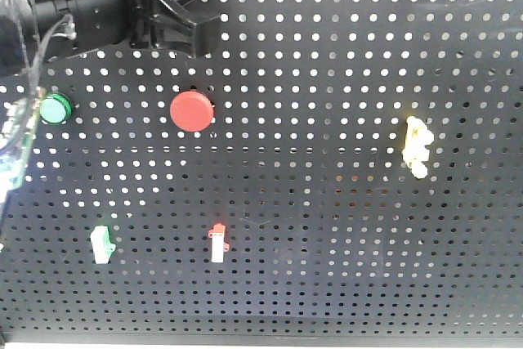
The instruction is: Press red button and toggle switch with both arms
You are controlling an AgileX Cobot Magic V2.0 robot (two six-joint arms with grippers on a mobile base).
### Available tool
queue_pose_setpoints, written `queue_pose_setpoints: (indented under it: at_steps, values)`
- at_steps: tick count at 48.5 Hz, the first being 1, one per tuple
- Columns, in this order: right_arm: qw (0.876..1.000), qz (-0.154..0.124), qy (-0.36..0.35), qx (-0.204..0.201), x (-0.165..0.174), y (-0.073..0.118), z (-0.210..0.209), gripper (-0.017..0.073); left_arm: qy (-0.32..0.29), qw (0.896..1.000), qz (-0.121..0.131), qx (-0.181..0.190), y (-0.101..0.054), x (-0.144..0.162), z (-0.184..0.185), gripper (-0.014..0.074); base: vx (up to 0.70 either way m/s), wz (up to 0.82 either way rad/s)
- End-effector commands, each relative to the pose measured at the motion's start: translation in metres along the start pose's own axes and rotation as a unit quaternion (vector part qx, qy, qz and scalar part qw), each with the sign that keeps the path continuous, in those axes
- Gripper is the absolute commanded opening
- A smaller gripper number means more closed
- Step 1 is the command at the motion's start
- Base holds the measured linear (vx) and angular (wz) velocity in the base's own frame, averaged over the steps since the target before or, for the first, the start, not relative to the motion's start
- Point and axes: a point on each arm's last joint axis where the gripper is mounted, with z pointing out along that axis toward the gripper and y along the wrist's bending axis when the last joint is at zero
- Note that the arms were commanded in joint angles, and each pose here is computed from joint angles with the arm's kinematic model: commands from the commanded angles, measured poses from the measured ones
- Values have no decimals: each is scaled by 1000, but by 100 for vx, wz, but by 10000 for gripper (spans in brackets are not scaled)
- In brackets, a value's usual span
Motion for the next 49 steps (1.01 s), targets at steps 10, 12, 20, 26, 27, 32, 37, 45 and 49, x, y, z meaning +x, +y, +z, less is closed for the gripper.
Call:
queue_pose_setpoints:
  at_steps: [10, 12, 20, 26, 27, 32, 37, 45, 49]
  values:
    - [999, 29, -46, -1, -15, 0, -3, -3, -41, 999, 1, -21, 5, -18, -49, 2, 0, 0]
    - [999, 33, -42, -4, -14, 0, -3, -3, -37, 999, 0, -21, 3, -12, -56, 2, 0, 0]
    - [999, 23, -37, -32, -13, 5, -3, -3, -19, 999, -2, -27, -5, 26, -95, 2, 0, 0]
    - [995, -17, -50, -85, -15, 16, -5, -2, -5, 999, -6, -32, -14, 64, -129, 2, 0, 0]
    - [993, -26, -53, -99, -15, 19, -5, -1, -4, 999, -8, -32, -16, 70, -136, 2, 0, 0]
    - [982, -43, -67, -174, -17, 34, -6, -1, -8, 999, -9, -37, -21, 90, -163, 2, 0, 0]
    - [966, -8, -80, -244, -18, 50, 3, -4, -16, 999, -9, -41, -25, 105, -182, 2, 0, 0]
    - [944, 28, -72, -321, -22, 79, 35, -4, -20, 999, -9, -40, -28, 109, -194, 2, 0, 0]
    - [939, 33, -71, -335, -27, 98, 56, -4, -20, 999, -9, -40, -28, 109, -194, 2, 0, 0]
